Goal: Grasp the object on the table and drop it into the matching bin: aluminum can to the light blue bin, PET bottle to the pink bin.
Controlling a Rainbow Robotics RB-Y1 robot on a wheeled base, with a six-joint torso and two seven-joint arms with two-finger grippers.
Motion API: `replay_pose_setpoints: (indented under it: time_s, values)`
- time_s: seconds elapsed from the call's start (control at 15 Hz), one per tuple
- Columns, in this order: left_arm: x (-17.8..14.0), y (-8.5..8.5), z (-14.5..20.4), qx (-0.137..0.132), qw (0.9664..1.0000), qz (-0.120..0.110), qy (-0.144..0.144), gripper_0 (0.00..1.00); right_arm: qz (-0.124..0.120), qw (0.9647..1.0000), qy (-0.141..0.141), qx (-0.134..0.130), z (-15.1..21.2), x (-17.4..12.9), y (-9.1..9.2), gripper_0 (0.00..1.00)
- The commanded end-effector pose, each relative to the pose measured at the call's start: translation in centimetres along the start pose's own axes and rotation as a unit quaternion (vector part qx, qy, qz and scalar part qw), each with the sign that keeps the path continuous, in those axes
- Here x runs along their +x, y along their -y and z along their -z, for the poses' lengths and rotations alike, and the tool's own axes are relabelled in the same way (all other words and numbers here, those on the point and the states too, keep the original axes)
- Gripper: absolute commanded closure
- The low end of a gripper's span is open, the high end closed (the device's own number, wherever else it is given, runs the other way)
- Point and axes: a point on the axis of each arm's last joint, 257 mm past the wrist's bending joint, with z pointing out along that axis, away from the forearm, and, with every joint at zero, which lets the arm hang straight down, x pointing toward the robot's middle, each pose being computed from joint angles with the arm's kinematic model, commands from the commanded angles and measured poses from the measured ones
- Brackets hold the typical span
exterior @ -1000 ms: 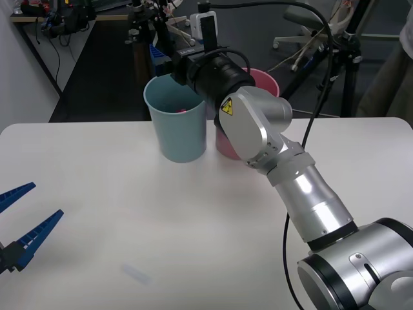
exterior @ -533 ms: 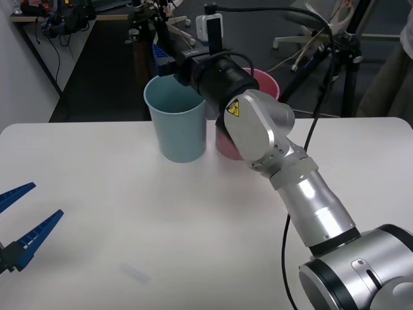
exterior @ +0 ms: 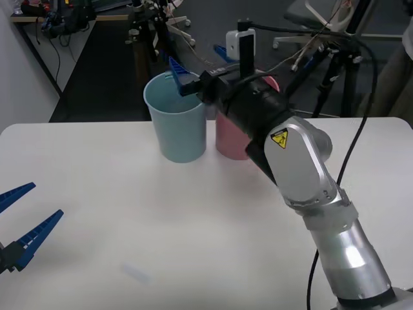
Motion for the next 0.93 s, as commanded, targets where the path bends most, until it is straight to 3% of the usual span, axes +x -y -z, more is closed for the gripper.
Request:
replay_pose_setpoints:
  time_s: [0.07, 0.47, 0.93]
  values:
    - [0.0, 0.0, 0.0, 0.0, 1.0, 0.0, 0.0, 0.0, 0.022, 0.9997, 0.003, -0.007, 5.5, 0.7, 1.3, 0.0]
    - [0.0, 0.0, 0.0, 0.0, 1.0, 0.0, 0.0, 0.0, 0.052, 0.9976, -0.029, -0.035, 17.0, 2.7, 3.6, 0.0]
    - [0.0, 0.0, 0.0, 0.0, 1.0, 0.0, 0.0, 0.0, 0.09, 0.9909, -0.078, -0.064, 28.0, 4.8, 6.1, 0.0]
